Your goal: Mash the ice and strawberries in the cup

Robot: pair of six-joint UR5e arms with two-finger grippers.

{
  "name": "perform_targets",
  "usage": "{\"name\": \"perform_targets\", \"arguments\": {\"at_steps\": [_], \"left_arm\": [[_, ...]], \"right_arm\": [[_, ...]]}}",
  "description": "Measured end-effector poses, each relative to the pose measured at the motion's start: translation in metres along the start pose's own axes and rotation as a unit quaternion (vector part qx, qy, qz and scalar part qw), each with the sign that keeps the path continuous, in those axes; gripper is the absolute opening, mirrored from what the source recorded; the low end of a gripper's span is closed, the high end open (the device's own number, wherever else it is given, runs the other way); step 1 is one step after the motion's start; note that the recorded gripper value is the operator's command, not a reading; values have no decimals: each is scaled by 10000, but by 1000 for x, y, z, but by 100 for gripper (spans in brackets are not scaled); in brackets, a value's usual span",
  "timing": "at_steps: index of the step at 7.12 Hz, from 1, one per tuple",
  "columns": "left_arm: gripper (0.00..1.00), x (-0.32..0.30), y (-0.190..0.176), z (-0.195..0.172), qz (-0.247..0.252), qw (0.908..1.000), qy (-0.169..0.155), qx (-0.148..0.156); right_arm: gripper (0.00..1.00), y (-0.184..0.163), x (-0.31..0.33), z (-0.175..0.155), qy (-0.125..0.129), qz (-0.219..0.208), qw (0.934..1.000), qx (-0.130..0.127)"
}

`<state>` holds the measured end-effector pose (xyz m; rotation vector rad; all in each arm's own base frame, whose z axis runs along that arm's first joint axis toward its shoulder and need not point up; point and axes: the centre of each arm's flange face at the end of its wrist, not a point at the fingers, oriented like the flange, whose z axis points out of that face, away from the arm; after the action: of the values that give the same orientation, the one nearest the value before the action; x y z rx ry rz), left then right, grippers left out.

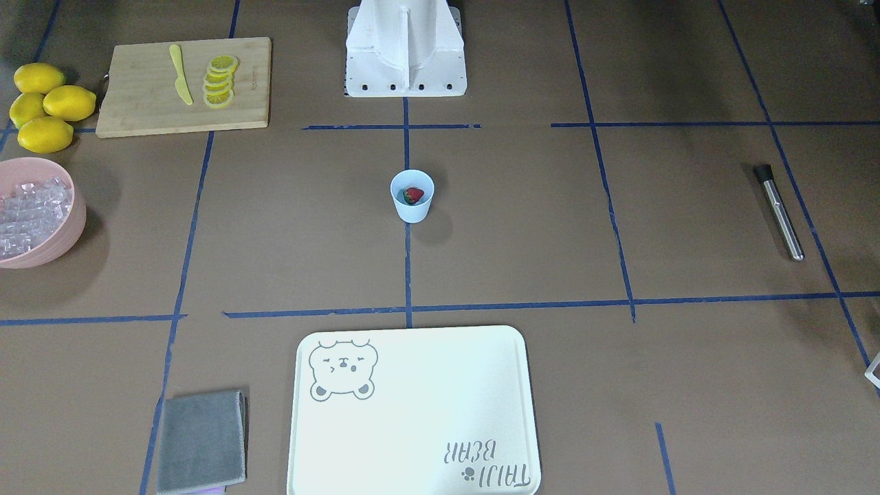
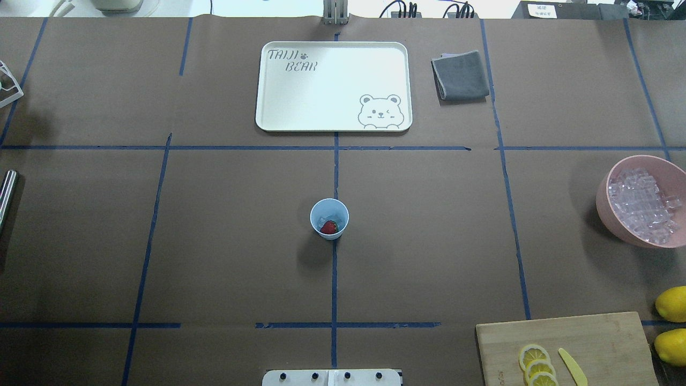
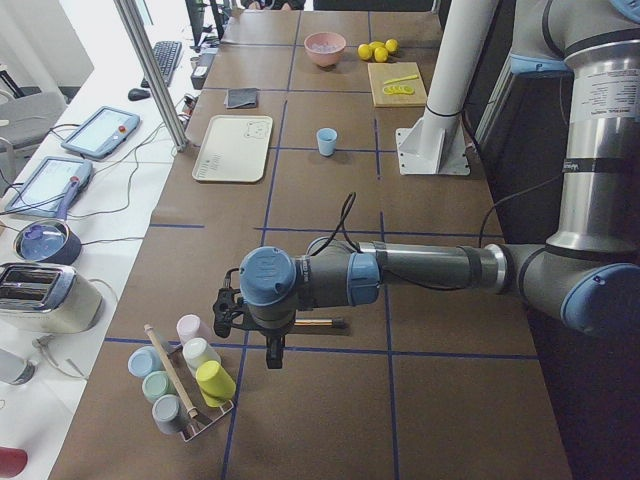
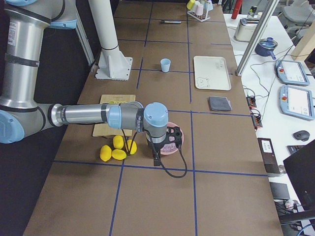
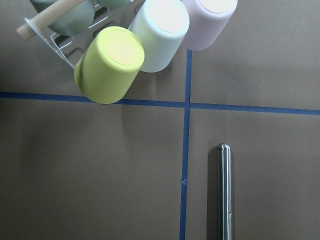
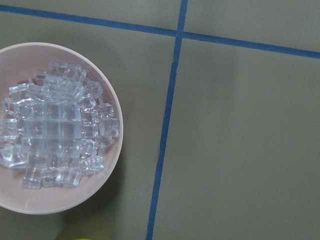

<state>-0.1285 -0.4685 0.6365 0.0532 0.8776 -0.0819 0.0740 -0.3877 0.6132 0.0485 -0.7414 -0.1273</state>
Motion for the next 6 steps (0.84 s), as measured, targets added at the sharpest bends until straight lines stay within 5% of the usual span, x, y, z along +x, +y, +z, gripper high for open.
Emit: {"name": "perform_targets", "arguments": {"at_steps": [3, 6], "left_arm": [[100, 7, -3, -10, 202, 9988, -448, 71], [100, 25, -8, 8, 693, 9962, -512, -105]], "right_arm": [[100, 0, 0, 0, -4, 3, 10000, -2], [100, 1, 0, 0, -5, 2, 10000, -4]]}}
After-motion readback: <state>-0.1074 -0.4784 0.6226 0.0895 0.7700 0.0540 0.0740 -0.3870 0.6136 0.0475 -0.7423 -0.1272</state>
